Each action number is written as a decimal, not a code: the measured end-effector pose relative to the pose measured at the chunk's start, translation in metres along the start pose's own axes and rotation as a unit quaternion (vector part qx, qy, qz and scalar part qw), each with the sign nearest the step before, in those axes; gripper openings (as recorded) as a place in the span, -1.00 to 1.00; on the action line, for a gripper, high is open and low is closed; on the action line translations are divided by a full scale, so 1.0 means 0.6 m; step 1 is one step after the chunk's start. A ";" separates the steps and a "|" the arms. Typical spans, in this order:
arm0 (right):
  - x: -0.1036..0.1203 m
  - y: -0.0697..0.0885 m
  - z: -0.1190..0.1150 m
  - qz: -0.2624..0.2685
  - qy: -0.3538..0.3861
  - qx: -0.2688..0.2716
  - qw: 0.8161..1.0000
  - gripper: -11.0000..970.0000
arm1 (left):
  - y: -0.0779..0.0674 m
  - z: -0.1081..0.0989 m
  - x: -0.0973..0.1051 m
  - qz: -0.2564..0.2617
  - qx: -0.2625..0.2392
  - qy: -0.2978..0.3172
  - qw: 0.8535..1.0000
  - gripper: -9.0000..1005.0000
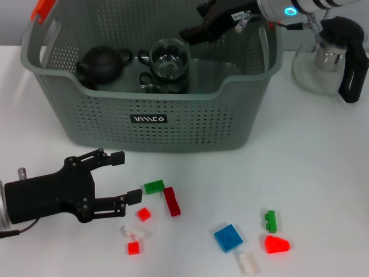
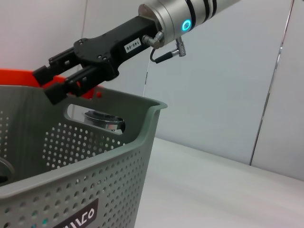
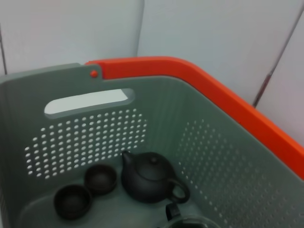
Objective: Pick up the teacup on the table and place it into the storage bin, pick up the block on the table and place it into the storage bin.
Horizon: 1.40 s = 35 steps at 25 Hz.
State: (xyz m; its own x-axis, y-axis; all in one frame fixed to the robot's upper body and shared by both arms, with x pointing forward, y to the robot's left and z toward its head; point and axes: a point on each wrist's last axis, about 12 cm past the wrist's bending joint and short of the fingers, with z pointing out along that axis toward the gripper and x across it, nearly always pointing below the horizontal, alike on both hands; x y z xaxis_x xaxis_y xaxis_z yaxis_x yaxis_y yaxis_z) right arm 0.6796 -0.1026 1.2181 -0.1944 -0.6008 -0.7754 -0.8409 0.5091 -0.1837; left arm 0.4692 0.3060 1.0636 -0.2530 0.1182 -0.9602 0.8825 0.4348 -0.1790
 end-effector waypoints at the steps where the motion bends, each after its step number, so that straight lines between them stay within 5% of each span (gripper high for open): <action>1: -0.001 -0.001 0.000 0.001 -0.002 0.003 1.000 0.24 | 0.000 0.000 0.000 0.000 0.000 0.000 1.000 0.80; 7: -0.006 -0.006 -0.011 0.006 -0.026 0.016 1.000 0.81 | 0.001 -0.001 0.000 0.001 -0.002 0.001 1.000 0.80; 16: -0.001 0.000 -0.109 0.024 -0.113 -0.012 0.993 0.91 | 0.002 -0.002 -0.001 0.001 -0.003 0.001 1.000 0.80; 23: 0.056 0.048 -0.186 -0.037 -0.105 -0.100 0.989 0.91 | 0.002 -0.002 -0.001 0.001 -0.003 0.001 1.000 0.80; 29: 0.116 0.074 -0.242 -0.045 -0.052 -0.178 0.982 0.92 | 0.002 -0.002 -0.001 0.002 -0.002 0.002 1.000 0.80; 35: 0.158 0.085 -0.236 -0.015 0.056 -0.199 0.978 0.89 | 0.002 -0.001 -0.001 0.001 -0.002 0.001 1.000 0.80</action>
State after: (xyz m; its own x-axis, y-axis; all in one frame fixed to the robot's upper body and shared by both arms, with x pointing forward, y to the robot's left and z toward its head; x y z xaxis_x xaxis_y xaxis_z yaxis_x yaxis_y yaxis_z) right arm 0.5468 -0.2208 1.2206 -0.2024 -0.6862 -0.6987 -0.9727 0.2236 0.0622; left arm 0.4700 0.3067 1.0639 -0.2519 0.1204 -0.9602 0.8817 0.4376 -0.1765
